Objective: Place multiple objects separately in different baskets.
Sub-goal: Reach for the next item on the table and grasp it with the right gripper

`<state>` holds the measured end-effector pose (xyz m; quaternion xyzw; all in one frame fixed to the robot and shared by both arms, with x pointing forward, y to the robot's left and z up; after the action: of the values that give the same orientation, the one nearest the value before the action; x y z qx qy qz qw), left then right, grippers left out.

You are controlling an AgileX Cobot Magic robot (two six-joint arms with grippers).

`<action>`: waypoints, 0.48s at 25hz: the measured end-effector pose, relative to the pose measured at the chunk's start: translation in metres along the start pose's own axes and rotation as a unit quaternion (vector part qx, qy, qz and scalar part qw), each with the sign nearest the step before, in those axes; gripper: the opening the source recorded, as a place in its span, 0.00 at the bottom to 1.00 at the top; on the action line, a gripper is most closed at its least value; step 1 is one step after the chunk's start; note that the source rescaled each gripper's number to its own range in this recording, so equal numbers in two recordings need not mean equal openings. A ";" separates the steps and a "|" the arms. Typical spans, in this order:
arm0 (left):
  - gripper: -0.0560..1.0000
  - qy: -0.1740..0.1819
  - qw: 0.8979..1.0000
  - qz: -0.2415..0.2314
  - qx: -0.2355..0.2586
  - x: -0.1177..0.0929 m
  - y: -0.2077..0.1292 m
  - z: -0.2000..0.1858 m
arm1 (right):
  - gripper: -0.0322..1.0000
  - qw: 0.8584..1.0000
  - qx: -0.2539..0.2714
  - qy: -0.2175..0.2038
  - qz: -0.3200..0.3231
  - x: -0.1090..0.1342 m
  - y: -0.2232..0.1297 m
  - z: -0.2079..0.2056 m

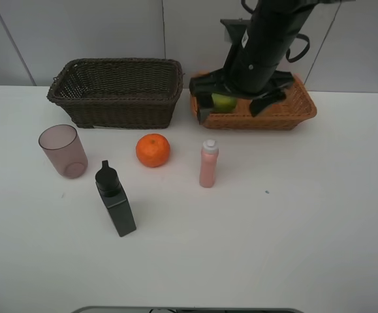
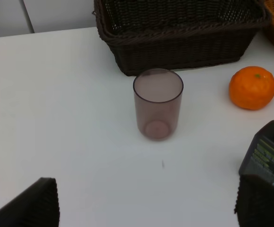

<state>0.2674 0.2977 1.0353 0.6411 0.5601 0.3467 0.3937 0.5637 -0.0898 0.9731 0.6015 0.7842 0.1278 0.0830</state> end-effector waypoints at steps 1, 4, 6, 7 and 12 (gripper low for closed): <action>0.96 0.000 1.000 0.000 0.000 0.000 0.000 0.000 | 1.00 1.000 0.006 -0.001 0.001 0.002 -0.004 0.003; 0.96 0.000 1.000 0.000 0.000 0.000 0.000 0.000 | 1.00 1.000 0.017 -0.001 0.004 0.011 -0.015 0.008; 0.96 0.000 1.000 0.000 0.000 0.000 0.000 0.000 | 1.00 1.000 0.016 0.002 0.013 0.015 -0.017 0.009; 0.96 0.000 1.000 0.000 0.000 0.000 0.000 0.000 | 1.00 1.000 0.013 0.004 0.019 0.017 -0.017 0.009; 0.96 0.000 1.000 0.000 0.000 0.000 0.000 0.000 | 1.00 0.999 -0.012 -0.001 0.051 0.022 -0.013 0.009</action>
<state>0.2674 0.2977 1.0353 0.6411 0.5601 0.3467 0.3937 0.5485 -0.0712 0.9610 0.6399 0.7506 0.1413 0.0843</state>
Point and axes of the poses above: a point on each arm's last joint axis where the gripper is mounted, z pointing out along that axis toward the gripper, x along the wrist's bending axis when the last joint is at zero, y = z × x, the point moved 4 cm from there along z, pointing out along that axis toward the gripper, and after that the axes turned 1 degree about -z, right-handed, at the moved point
